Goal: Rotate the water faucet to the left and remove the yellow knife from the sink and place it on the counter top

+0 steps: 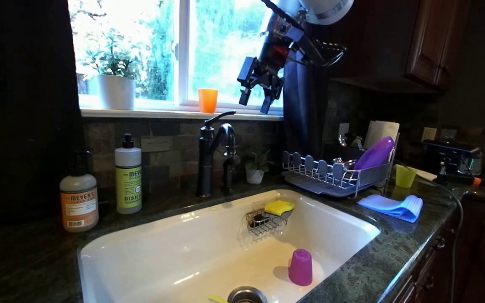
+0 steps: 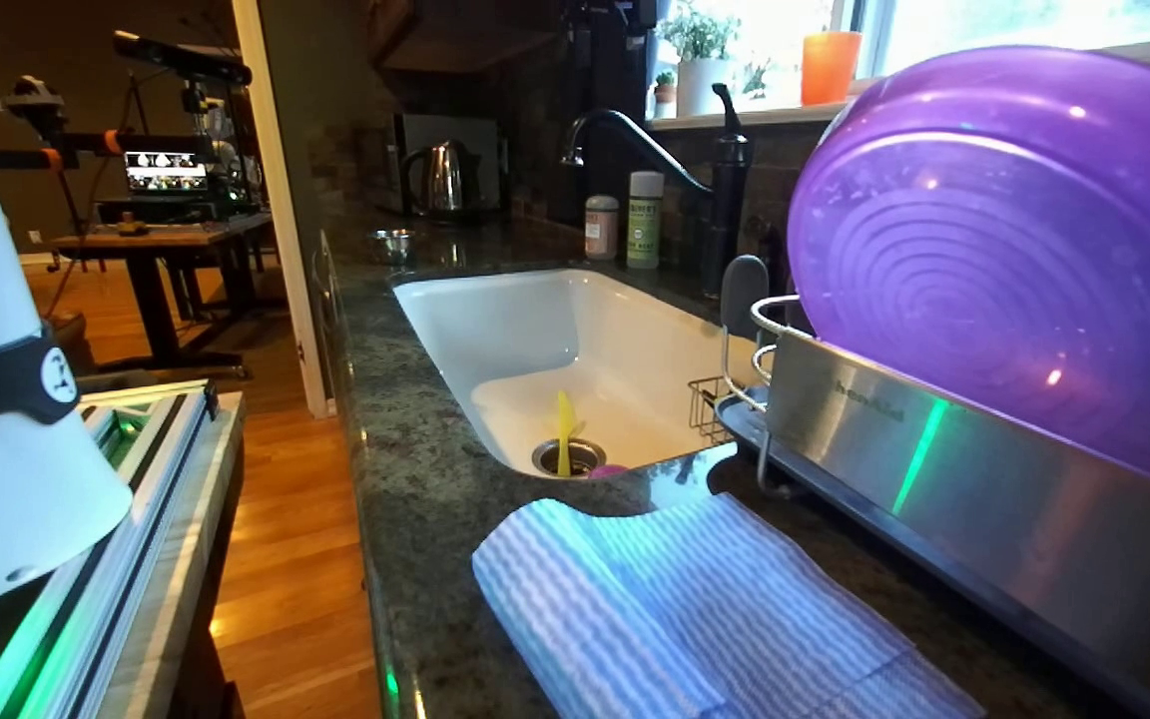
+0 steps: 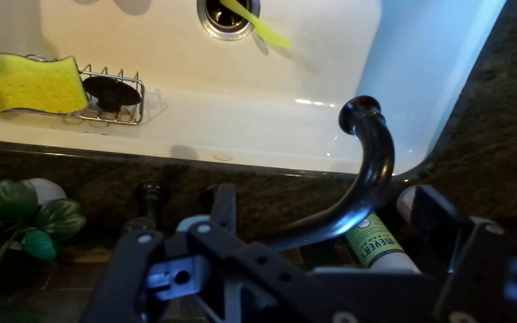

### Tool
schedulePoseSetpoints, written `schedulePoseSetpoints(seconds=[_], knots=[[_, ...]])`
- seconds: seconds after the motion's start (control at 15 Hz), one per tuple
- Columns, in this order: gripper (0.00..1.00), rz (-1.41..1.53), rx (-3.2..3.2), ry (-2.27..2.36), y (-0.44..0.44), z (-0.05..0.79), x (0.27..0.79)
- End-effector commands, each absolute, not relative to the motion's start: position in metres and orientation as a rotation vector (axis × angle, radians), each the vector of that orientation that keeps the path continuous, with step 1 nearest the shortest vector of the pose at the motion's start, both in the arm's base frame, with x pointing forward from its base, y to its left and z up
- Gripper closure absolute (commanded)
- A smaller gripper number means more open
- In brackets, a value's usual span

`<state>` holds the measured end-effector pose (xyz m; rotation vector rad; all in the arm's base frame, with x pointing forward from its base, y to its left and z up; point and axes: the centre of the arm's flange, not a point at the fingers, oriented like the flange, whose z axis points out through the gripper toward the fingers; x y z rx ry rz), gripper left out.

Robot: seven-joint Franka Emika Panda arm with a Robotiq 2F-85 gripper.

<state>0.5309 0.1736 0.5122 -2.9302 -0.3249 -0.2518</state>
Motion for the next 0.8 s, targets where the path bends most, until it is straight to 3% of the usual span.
schedulePoseSetpoints(seconds=[0.0,0.73], knots=[[0.0,-0.252,-2.929,-0.346,0.18,0.512,0.529],[0.0,-0.238,-3.127,-0.2,0.276,0.515,0.571]])
